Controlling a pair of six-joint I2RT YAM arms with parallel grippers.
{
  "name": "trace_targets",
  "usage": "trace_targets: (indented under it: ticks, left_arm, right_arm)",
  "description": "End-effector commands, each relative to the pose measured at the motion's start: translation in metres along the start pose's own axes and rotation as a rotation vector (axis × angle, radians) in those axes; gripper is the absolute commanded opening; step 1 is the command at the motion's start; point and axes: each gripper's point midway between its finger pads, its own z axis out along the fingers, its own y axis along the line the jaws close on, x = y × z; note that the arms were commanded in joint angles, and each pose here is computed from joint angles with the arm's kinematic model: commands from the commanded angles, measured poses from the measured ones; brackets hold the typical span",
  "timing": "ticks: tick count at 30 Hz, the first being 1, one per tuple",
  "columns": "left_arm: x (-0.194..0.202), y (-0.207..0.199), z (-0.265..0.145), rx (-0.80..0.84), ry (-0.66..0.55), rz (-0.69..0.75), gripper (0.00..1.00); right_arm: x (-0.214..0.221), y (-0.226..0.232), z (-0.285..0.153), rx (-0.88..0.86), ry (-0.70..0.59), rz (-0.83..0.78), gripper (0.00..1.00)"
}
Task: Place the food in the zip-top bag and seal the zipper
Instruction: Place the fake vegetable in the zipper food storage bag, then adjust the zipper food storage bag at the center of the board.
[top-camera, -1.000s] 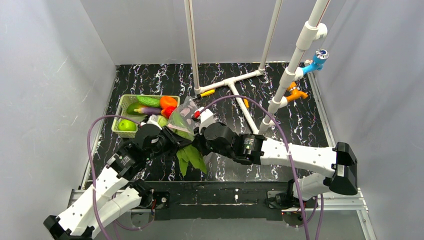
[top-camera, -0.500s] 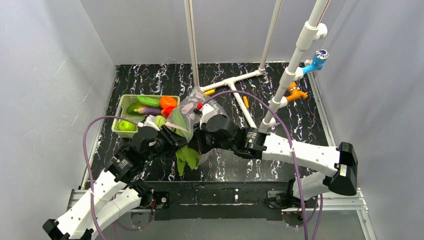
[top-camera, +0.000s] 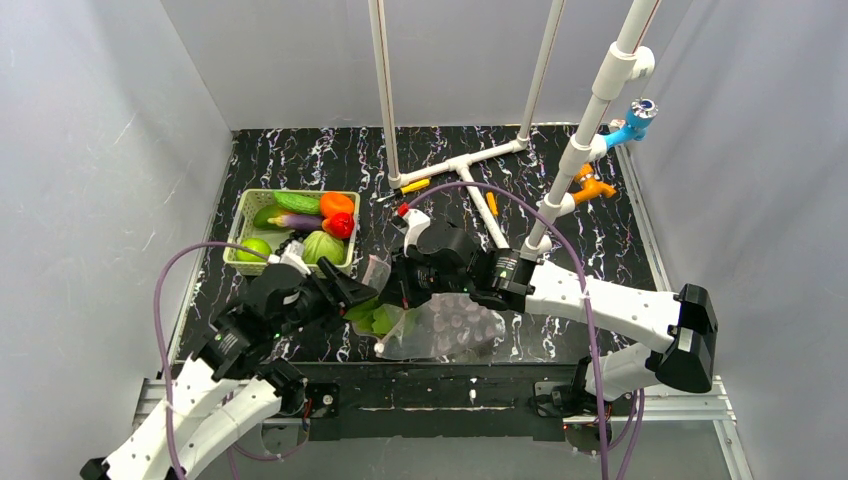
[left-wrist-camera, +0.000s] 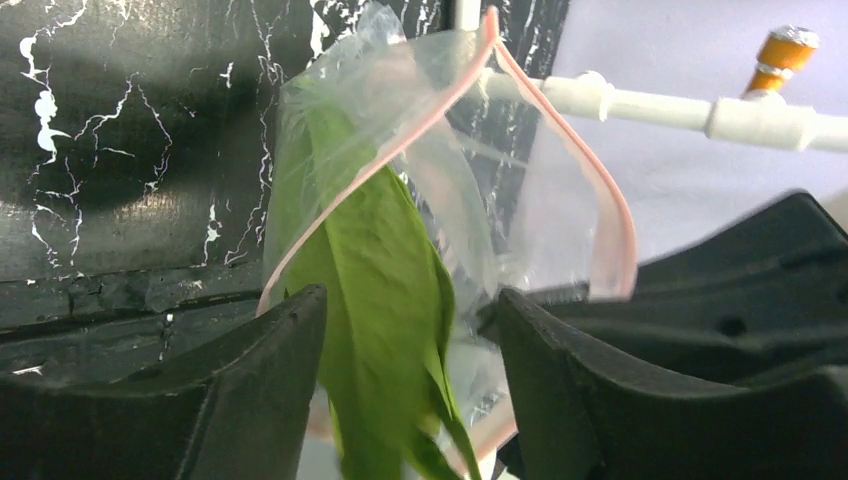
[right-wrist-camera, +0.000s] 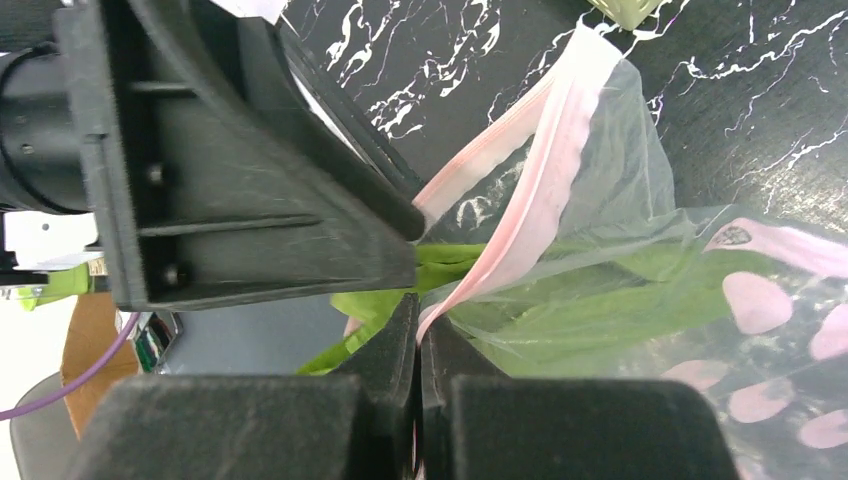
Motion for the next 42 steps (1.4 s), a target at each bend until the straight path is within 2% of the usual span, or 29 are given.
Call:
trace_targets:
  ticks: [1, 3, 7, 10, 13, 15, 16, 19, 20, 24, 27, 30, 32, 33, 34, 36, 39, 42]
  left_arm:
    - [0.009, 0.016, -0.009, -0.014, 0.022, 0.009, 0.56]
    - [0.013, 0.015, -0.003, 0.006, 0.045, 0.016, 0.4]
    - [0.019, 0.005, 0.013, 0.029, 0.106, 0.048, 0.21]
    - [0.018, -0.005, 0.019, 0.029, 0.125, 0.077, 0.0]
    - [0.028, -0.034, 0.027, 0.148, 0.202, 0.068, 0.0]
    - [0.026, -0.045, 0.023, 0.177, 0.201, 0.091, 0.02]
    - [0.025, -0.046, 0.018, 0.184, 0.194, 0.114, 0.1]
    - [0.027, -0.045, 0.003, 0.192, 0.197, 0.168, 0.45]
    - [0.025, -0.043, -0.004, 0.172, 0.189, 0.194, 0.51]
    - [0.016, -0.032, -0.035, 0.081, 0.144, 0.266, 0.65]
    - [-0.003, -0.026, -0.061, -0.005, 0.044, 0.297, 0.68]
    - [-0.023, -0.006, -0.073, -0.14, -0.061, 0.27, 0.66]
    - [-0.031, 0.003, -0.068, -0.188, -0.106, 0.239, 0.62]
    - [-0.032, 0.002, -0.063, -0.182, -0.116, 0.23, 0.55]
    - [-0.031, -0.002, -0.057, -0.163, -0.111, 0.223, 0.49]
    - [-0.03, -0.002, -0.046, -0.167, -0.097, 0.214, 0.45]
    - [-0.023, 0.005, -0.024, -0.201, -0.046, 0.203, 0.52]
    - [-0.003, 0.004, -0.002, -0.154, 0.064, 0.198, 0.52]
  right_arm:
    - [-0.011, 0.019, -0.013, -0.081, -0.033, 0.005, 0.01]
    - [-0.012, 0.02, -0.012, -0.087, -0.034, 0.003, 0.01]
    - [-0.015, 0.025, -0.012, -0.099, -0.029, 0.0, 0.01]
    - [-0.018, 0.032, -0.016, -0.122, -0.035, 0.003, 0.01]
    - [-0.022, 0.035, -0.02, -0.142, -0.045, 0.011, 0.01]
    - [-0.025, 0.029, -0.021, -0.154, -0.053, 0.03, 0.01]
    - [-0.027, 0.024, -0.021, -0.146, -0.057, 0.046, 0.01]
    - [-0.029, 0.009, -0.025, -0.136, -0.057, 0.072, 0.01]
    - [-0.029, 0.006, -0.027, -0.134, -0.059, 0.073, 0.01]
    - [-0.028, 0.0, -0.034, -0.14, -0.064, 0.083, 0.01]
    - [-0.028, -0.001, -0.036, -0.139, -0.065, 0.085, 0.01]
    - [-0.028, -0.001, -0.039, -0.14, -0.066, 0.083, 0.01]
    - [-0.029, -0.001, -0.04, -0.143, -0.068, 0.077, 0.01]
    - [-0.03, 0.0, -0.041, -0.143, -0.07, 0.073, 0.01]
    - [-0.03, 0.0, -0.042, -0.142, -0.072, 0.071, 0.01]
    - [-0.032, 0.0, -0.043, -0.136, -0.077, 0.066, 0.01]
    - [-0.033, 0.0, -0.045, -0.136, -0.084, 0.062, 0.01]
    - [-0.032, -0.002, -0.045, -0.13, -0.084, 0.063, 0.01]
